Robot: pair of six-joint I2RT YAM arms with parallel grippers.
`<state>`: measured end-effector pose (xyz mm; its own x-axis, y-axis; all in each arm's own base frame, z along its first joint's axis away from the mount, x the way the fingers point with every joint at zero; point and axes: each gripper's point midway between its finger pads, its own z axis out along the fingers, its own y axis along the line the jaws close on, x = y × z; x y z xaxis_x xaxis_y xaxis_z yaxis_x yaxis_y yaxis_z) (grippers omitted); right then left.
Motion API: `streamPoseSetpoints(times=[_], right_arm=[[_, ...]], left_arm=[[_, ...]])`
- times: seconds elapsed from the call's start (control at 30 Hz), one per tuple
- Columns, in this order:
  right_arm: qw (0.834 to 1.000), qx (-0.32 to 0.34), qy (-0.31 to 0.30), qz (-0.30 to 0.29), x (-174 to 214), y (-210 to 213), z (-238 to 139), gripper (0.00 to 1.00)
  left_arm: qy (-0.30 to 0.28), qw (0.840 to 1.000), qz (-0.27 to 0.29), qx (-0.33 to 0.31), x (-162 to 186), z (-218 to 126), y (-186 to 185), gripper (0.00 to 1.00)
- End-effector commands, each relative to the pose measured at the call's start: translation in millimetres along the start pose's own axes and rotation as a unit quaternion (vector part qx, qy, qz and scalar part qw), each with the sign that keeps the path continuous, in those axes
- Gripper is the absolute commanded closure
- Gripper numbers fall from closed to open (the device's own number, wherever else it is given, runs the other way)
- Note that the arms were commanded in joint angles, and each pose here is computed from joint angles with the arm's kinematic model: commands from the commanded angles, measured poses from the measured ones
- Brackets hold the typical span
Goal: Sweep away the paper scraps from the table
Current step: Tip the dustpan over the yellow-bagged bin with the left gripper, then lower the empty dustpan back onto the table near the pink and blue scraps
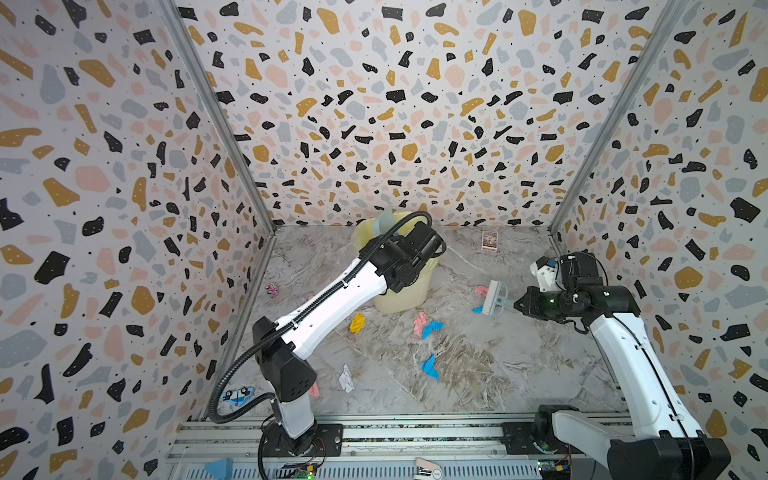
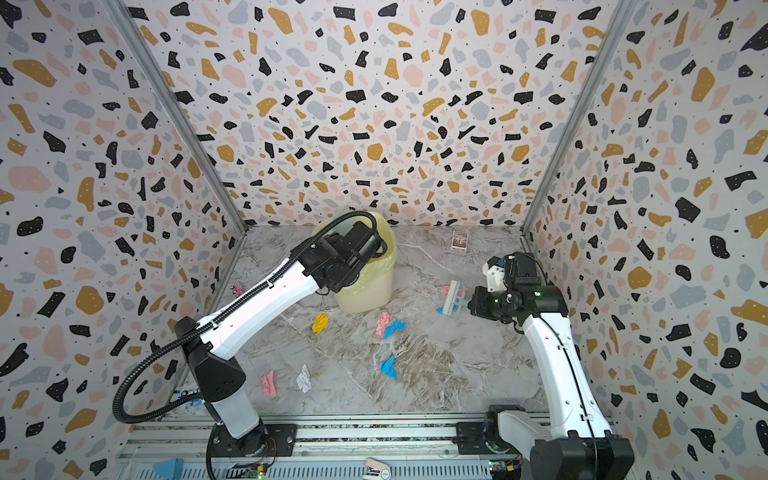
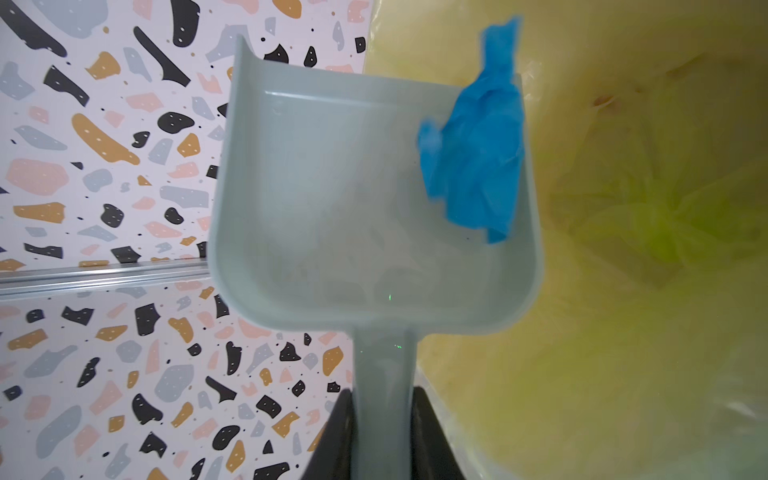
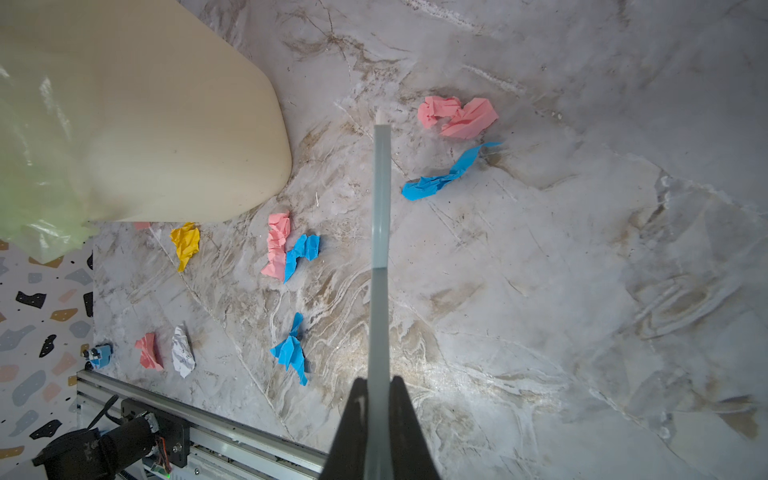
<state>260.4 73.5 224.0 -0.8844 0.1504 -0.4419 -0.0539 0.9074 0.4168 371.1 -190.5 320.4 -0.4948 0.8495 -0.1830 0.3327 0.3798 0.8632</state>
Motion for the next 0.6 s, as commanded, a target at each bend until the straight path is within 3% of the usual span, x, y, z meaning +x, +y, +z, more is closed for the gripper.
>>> streamPoseSetpoints(times=[0.0,0.33,0.57], right_arm=[[1.0,-0.008,-0.008,-0.012,-2.7,5.5,-4.4,1.0],[1.0,-0.013,-0.007,-0.01,0.1,6.2,-2.0,1.0],[1.0,-0.004,-0.011,-0.009,-0.7,2.8,-0.8,1.0]], left_arm=[[0.018,0.998,0.023,-0.051,3.7,0.8,11.7,1.0],[0.009,0.998,-0.001,-0.066,4.8,-9.0,24.8,1.0],[-0.061,0.993,-0.101,-0.019,-14.5,-36.8,45.6,1.0]])
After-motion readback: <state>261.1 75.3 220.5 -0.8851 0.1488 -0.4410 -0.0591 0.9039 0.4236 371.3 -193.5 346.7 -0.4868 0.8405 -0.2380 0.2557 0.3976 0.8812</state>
